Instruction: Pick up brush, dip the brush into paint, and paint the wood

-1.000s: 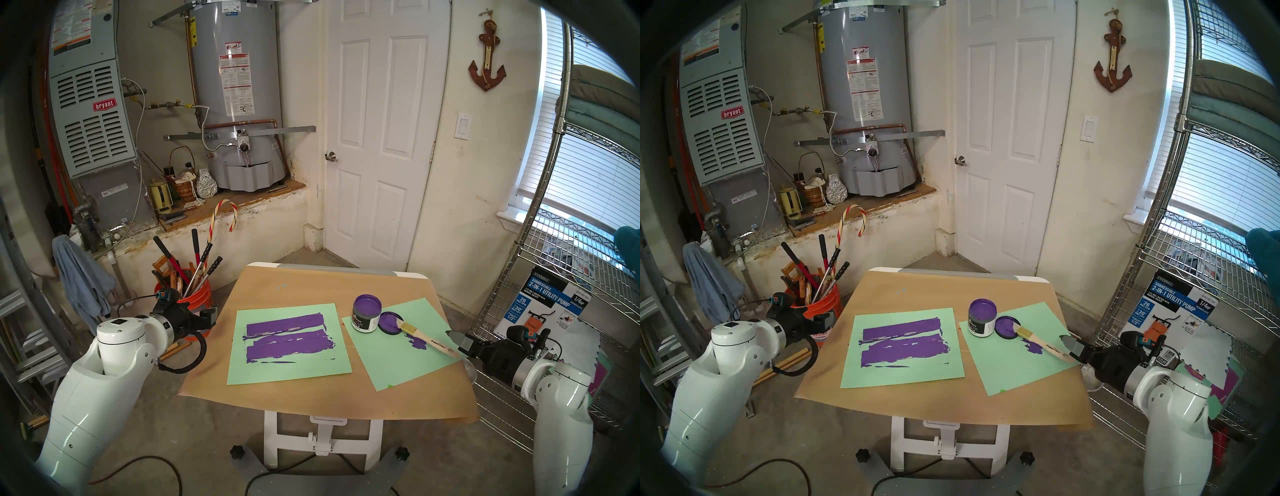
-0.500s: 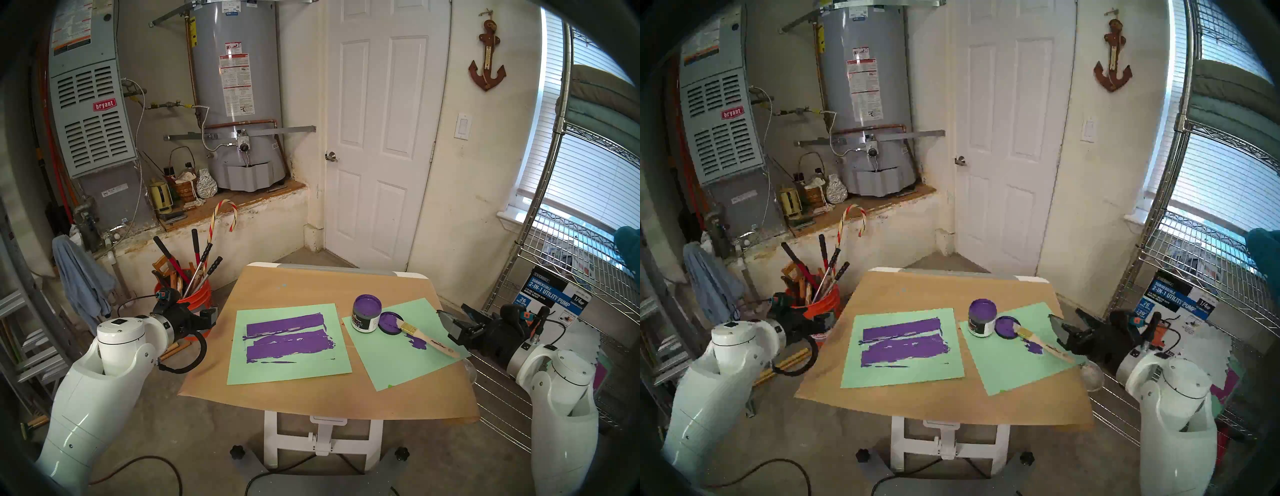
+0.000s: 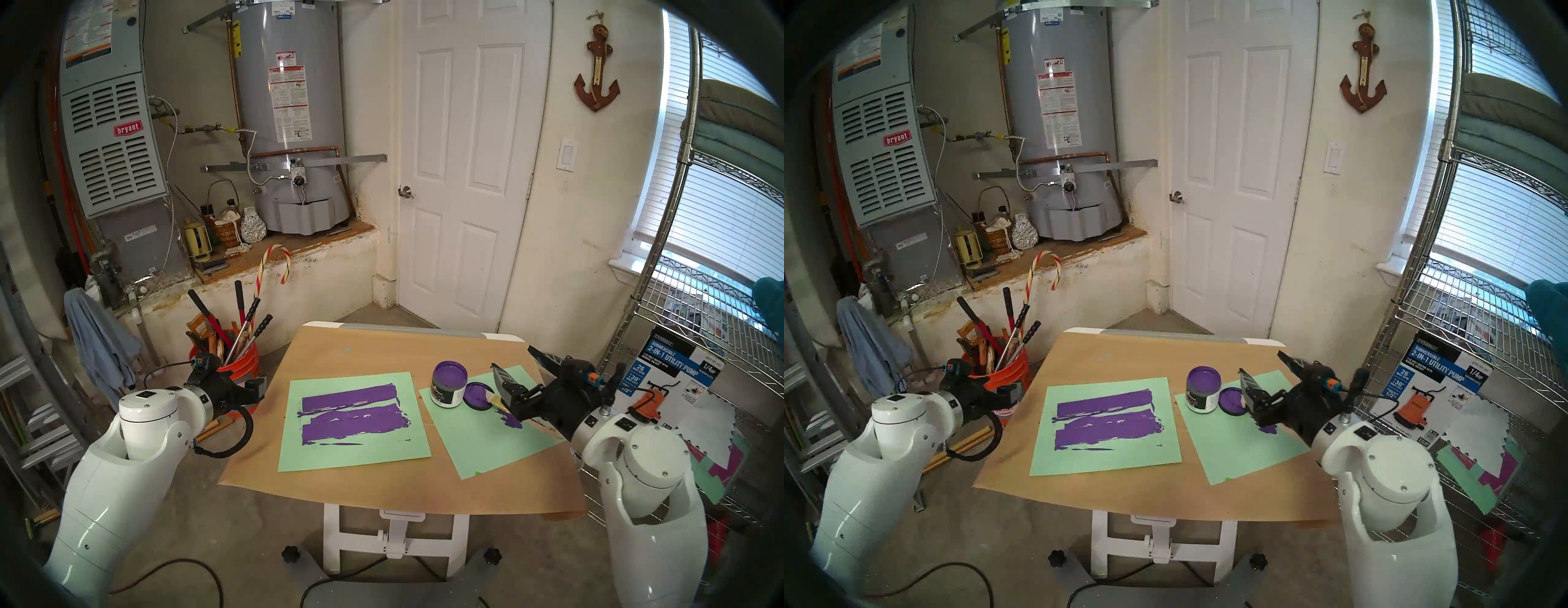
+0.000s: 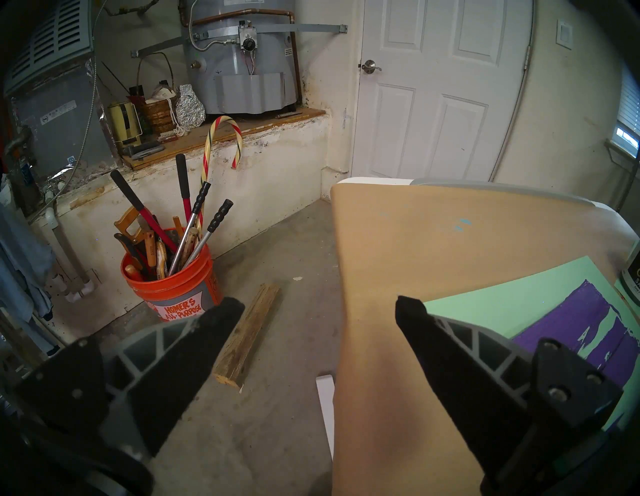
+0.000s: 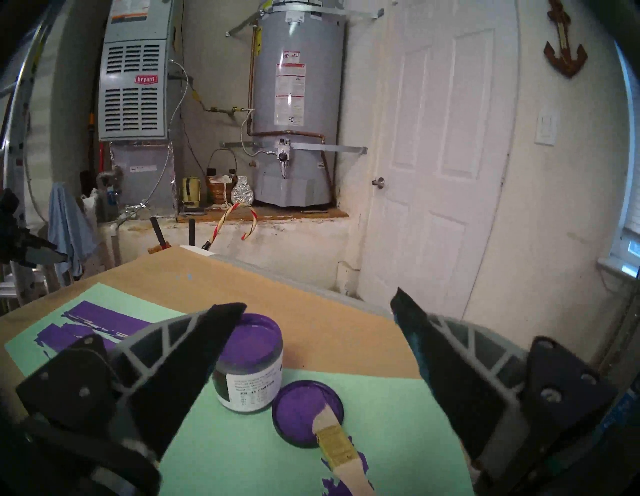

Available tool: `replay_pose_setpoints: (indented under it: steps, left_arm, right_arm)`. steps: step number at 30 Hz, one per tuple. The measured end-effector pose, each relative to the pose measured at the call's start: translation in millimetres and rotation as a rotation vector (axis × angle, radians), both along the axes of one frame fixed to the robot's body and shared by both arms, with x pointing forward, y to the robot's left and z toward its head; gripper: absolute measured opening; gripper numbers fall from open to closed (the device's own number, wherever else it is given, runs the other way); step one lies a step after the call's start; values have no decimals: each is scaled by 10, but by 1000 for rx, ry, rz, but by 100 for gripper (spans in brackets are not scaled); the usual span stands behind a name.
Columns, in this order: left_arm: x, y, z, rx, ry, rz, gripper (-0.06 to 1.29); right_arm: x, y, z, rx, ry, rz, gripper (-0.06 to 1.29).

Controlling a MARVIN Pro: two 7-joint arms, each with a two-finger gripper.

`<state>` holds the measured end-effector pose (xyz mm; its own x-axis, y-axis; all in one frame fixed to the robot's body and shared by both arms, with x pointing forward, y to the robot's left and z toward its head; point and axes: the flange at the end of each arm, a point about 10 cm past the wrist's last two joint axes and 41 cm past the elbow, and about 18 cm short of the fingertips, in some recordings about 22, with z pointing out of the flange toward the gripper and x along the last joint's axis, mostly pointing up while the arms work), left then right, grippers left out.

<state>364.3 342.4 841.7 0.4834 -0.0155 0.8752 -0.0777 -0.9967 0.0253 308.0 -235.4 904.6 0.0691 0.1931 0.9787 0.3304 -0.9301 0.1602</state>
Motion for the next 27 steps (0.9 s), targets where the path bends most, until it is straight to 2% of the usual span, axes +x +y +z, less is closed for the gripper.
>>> replay_pose_setpoints:
  steps: [7, 16, 27]
  left_arm:
    - [0, 0, 0, 0, 0, 0, 126]
    - [0, 0, 2, 0, 0, 0, 126]
    - [0, 0, 3, 0, -1, 0, 126]
  right_arm:
    - [149, 316, -38, -60, -50, -90, 120]
    - [206, 371, -52, -75, -71, -144, 120]
    - [217, 381, -49, -79, -79, -161, 120]
